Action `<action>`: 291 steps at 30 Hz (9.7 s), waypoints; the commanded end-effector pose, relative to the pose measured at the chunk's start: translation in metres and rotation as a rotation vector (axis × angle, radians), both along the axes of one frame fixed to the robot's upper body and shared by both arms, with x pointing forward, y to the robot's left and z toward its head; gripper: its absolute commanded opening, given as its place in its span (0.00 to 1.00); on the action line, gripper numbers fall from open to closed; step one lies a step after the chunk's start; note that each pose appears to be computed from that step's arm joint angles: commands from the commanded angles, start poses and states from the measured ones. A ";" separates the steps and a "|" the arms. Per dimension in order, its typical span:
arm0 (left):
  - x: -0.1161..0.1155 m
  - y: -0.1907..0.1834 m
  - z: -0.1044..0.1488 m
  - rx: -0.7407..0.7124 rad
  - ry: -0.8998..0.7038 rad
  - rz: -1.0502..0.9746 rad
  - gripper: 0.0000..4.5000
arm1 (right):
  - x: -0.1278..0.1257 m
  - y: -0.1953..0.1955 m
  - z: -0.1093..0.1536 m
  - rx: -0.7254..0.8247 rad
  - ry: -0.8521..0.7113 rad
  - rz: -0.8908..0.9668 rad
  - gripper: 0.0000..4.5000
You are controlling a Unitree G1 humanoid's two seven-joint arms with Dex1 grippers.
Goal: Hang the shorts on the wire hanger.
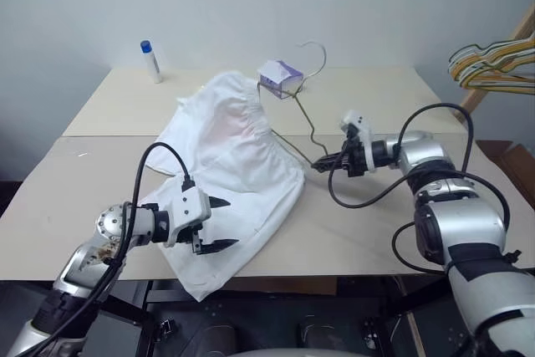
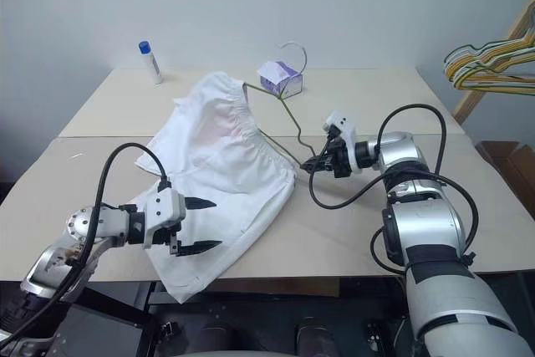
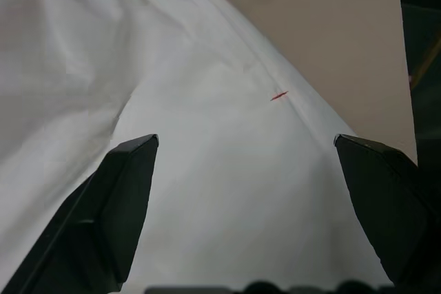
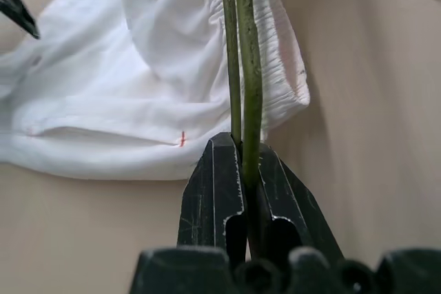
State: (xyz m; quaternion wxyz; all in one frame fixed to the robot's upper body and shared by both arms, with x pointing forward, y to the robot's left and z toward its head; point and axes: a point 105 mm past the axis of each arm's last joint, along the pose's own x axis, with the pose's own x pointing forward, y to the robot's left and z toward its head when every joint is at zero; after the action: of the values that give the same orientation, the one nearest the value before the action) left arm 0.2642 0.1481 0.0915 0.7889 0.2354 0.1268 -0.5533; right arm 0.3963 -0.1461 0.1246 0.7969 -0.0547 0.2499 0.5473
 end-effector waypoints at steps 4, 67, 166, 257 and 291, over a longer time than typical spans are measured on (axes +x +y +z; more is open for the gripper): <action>0.016 -0.001 0.046 -0.081 -0.132 -0.040 0.98 | 0.008 0.011 0.015 0.010 -0.075 0.002 0.00; 0.128 0.045 0.142 0.337 -0.120 -0.138 0.00 | -0.020 0.069 0.032 -0.229 -0.594 0.203 0.00; 0.064 0.070 0.138 0.049 -0.164 -0.015 0.00 | -0.028 -0.001 0.041 -0.049 -0.367 -0.379 0.00; 0.083 0.049 0.158 -0.196 -0.361 -0.003 0.66 | -0.036 0.064 0.086 -0.272 -0.675 0.228 0.00; 0.052 -0.007 0.164 -0.559 -0.314 -0.202 0.99 | -0.081 -0.131 0.066 -0.155 -0.185 -1.404 0.00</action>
State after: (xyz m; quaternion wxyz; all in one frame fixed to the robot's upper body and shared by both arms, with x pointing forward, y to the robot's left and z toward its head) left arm 0.3174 0.1438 0.2442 0.7828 0.0906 -0.1601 -0.5944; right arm 0.3187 -0.2617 0.1779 0.9736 0.0100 0.2172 -0.0693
